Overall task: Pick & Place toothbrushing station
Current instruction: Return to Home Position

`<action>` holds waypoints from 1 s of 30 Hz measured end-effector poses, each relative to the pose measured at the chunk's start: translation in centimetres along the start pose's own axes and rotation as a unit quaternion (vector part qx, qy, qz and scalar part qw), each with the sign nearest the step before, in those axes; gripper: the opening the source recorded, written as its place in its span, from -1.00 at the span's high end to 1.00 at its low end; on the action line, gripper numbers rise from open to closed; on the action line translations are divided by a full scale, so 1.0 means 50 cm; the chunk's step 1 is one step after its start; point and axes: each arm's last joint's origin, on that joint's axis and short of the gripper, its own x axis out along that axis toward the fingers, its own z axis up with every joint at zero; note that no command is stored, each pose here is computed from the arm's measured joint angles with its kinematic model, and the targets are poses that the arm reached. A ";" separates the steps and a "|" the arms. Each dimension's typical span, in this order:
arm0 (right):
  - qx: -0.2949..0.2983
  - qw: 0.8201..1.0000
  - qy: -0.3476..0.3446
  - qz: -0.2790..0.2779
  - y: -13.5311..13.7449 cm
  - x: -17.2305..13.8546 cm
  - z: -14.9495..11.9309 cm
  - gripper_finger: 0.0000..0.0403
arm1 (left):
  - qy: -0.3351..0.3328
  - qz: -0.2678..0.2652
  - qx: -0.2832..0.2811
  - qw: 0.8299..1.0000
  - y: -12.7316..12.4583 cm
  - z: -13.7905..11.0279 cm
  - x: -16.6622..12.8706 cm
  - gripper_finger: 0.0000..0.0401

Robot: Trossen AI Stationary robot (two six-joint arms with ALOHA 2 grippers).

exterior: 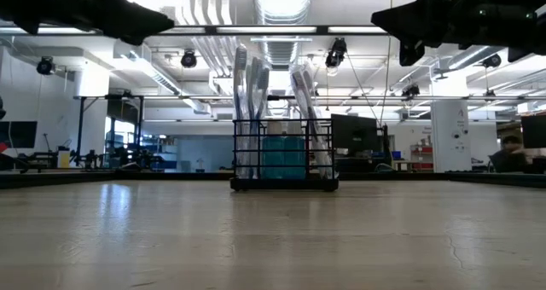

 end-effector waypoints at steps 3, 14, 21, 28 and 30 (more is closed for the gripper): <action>0.007 1.000 0.007 -0.003 -0.003 0.005 -0.006 0.96 | 0.007 0.015 0.000 1.000 -0.003 -0.013 -0.008 0.56; -0.002 1.000 0.000 -0.001 -0.009 0.038 -0.040 0.96 | -0.009 0.033 -0.017 0.999 -0.016 -0.097 -0.004 0.98; 0.003 1.000 0.008 -0.009 -0.041 0.037 -0.053 0.96 | -0.030 0.049 -0.027 0.998 0.000 -0.097 -0.025 0.99; -0.001 0.999 -0.023 -0.024 -0.056 -0.014 -0.047 0.96 | -0.042 0.065 -0.025 0.997 0.007 -0.094 -0.050 0.99; 0.000 0.999 -0.036 -0.027 -0.055 -0.034 -0.047 0.96 | -0.045 0.071 -0.023 0.996 0.008 -0.093 -0.054 0.99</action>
